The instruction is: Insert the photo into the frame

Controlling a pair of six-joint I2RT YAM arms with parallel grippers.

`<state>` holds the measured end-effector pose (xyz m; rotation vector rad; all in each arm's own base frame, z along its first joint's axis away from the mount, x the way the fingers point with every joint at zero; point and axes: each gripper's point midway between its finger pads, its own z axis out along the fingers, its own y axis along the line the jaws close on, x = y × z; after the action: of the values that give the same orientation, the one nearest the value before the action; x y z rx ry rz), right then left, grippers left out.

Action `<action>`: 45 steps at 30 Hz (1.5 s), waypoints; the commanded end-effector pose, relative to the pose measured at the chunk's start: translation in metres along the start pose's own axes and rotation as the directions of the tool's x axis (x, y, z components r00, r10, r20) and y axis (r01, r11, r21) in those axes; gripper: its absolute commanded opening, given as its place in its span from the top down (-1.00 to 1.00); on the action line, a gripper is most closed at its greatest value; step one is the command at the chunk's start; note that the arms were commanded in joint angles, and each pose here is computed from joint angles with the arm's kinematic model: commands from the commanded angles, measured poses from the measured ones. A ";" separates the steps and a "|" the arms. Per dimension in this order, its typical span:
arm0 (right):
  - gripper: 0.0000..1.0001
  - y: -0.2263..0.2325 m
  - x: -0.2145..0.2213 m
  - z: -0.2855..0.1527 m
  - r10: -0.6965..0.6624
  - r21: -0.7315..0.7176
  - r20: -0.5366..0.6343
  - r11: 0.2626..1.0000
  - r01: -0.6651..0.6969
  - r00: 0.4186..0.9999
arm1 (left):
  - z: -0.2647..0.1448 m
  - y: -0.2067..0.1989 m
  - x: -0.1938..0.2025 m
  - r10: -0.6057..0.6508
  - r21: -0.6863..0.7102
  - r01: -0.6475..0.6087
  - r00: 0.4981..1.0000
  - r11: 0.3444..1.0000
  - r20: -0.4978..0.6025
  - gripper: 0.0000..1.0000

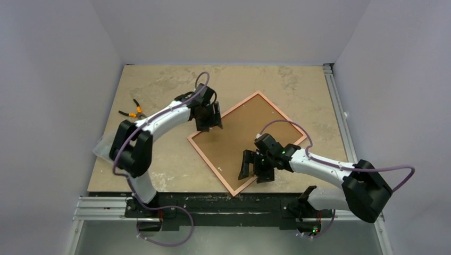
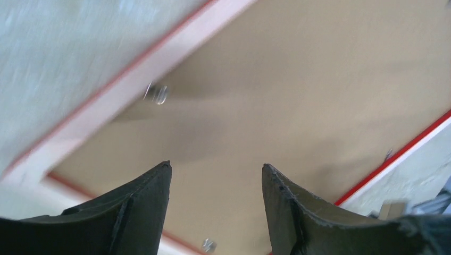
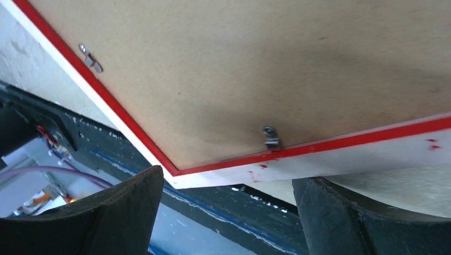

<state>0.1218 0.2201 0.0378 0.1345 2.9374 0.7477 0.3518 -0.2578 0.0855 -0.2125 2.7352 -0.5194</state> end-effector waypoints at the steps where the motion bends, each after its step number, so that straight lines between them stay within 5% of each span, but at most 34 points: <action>1: -0.78 0.040 -0.002 -0.006 -0.066 -0.104 0.001 0.992 0.066 0.998 | -0.072 0.037 0.043 -0.013 -0.038 0.015 0.999 0.999 0.049 -0.24; 9: -0.78 0.061 -0.010 -0.026 -0.147 -0.148 0.061 0.977 0.155 0.987 | -0.077 0.078 0.116 -0.240 0.057 0.238 0.970 0.970 0.040 -0.21; 23: -0.78 0.078 -0.027 -0.060 -0.206 -0.139 0.151 0.964 0.227 0.967 | -0.023 0.073 0.102 -0.290 0.005 0.290 0.957 0.957 0.015 0.10; 32: -0.78 0.071 -0.051 -0.069 -0.239 -0.028 0.190 0.968 0.249 0.952 | -0.016 0.079 0.086 -0.106 -0.101 0.104 0.994 0.989 -0.016 0.93; 37: -0.78 0.032 -0.081 -0.071 -0.107 -0.052 0.196 0.992 0.119 0.975 | -0.011 0.083 0.061 0.053 -0.137 -0.060 0.997 0.989 -0.059 1.00; 43: -0.82 -0.056 -0.131 -0.087 0.070 0.127 0.298 0.985 -0.113 0.952 | -0.003 0.093 0.028 0.020 -0.077 -0.024 0.998 0.997 -0.052 0.98; 45: -0.84 -0.075 -0.145 -0.096 0.107 0.168 0.351 0.970 -0.175 0.930 | -0.007 0.093 0.019 0.023 -0.072 -0.026 0.999 0.997 -0.042 0.80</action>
<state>0.2390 0.1309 0.1017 0.3963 2.6885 0.5573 0.3010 -0.1784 0.0316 -0.3011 2.8433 -0.3797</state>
